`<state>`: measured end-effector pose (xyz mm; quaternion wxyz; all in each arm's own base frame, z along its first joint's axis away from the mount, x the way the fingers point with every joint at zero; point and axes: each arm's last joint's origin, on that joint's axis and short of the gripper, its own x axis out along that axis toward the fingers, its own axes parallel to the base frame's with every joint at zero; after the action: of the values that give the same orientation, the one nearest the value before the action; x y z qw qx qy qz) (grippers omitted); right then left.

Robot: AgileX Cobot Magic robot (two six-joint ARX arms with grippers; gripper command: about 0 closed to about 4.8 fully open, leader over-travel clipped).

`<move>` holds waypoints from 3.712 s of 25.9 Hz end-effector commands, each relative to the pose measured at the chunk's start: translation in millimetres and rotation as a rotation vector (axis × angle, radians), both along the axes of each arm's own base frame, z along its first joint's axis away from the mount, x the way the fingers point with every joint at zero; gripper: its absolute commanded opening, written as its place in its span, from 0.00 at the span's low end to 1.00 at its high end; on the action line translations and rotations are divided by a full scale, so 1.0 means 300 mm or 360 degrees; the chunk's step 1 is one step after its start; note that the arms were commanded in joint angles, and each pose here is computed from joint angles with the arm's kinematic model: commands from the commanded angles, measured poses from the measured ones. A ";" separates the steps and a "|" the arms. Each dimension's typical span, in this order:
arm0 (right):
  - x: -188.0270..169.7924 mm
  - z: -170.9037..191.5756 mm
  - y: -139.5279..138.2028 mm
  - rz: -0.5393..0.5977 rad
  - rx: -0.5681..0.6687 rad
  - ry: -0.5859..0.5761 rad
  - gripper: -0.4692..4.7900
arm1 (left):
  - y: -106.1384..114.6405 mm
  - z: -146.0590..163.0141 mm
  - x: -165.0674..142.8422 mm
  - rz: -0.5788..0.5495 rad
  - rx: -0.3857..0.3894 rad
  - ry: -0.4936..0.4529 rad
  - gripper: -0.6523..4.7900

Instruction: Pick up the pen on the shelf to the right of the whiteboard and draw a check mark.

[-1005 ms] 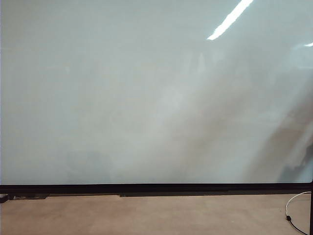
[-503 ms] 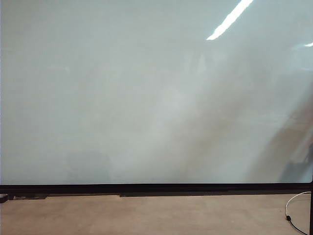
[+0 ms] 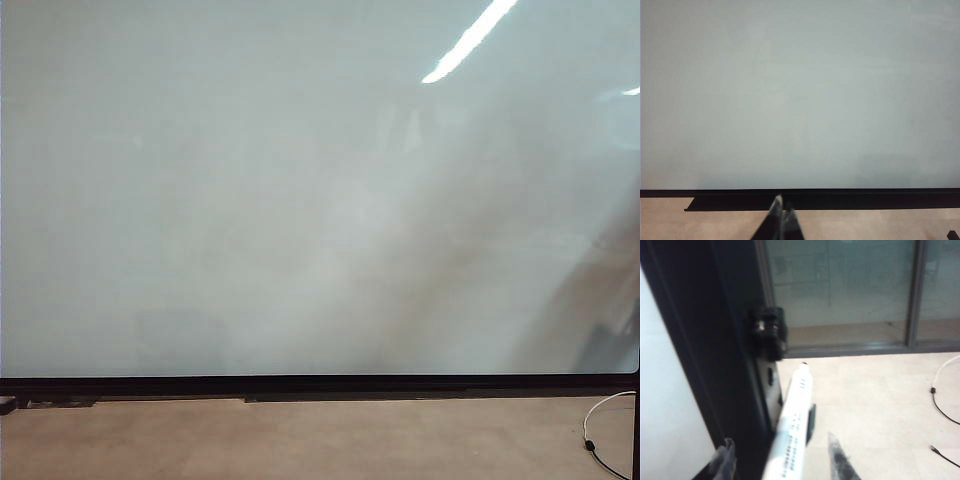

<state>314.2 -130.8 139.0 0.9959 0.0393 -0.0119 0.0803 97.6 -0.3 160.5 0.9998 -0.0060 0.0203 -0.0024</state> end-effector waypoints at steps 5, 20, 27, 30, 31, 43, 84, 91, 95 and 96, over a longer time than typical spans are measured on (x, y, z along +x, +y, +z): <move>0.002 0.017 0.002 0.0015 -0.0022 -0.0071 0.55 | 0.000 0.007 0.000 -0.0001 0.0007 -0.0024 0.11; 0.002 0.018 0.001 0.0008 -0.0017 -0.0073 0.40 | 0.000 0.007 0.000 -0.0001 0.0007 -0.0024 0.11; 0.002 0.016 0.001 0.0008 -0.0015 -0.0067 0.35 | 0.000 0.007 0.000 -0.0001 0.0007 -0.0024 0.11; 0.002 0.016 0.001 0.0008 -0.0015 -0.0067 0.34 | 0.000 0.007 0.000 -0.0001 0.0007 -0.0024 0.11; 0.002 0.016 0.001 0.0008 -0.0015 -0.0067 0.34 | 0.000 0.007 0.000 -0.0001 0.0007 -0.0024 0.11; 0.001 0.016 0.002 0.0014 -0.0022 -0.0067 0.09 | 0.000 0.007 0.000 -0.0001 0.0007 -0.0024 0.11; -0.235 0.065 0.094 -0.0658 0.0060 -0.0140 0.08 | 0.000 0.007 0.000 -0.0001 0.0007 -0.0024 0.11; -0.332 0.065 0.198 -0.0541 0.0158 -0.0133 0.08 | 0.000 0.007 0.000 0.0000 0.0007 -0.0024 0.11; -0.387 0.048 0.285 -0.0385 0.0214 -0.0101 0.08 | 0.000 0.007 0.000 -0.0001 0.0007 -0.0024 0.11; -0.396 0.045 0.301 -0.0351 0.0227 -0.0094 0.08 | 0.000 0.007 0.000 -0.0001 0.0007 -0.0024 0.11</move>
<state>198.1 -46.0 150.6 0.9932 0.0994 -0.0419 -0.0442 97.6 -0.3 160.5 0.9998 -0.0060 0.0203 -0.0024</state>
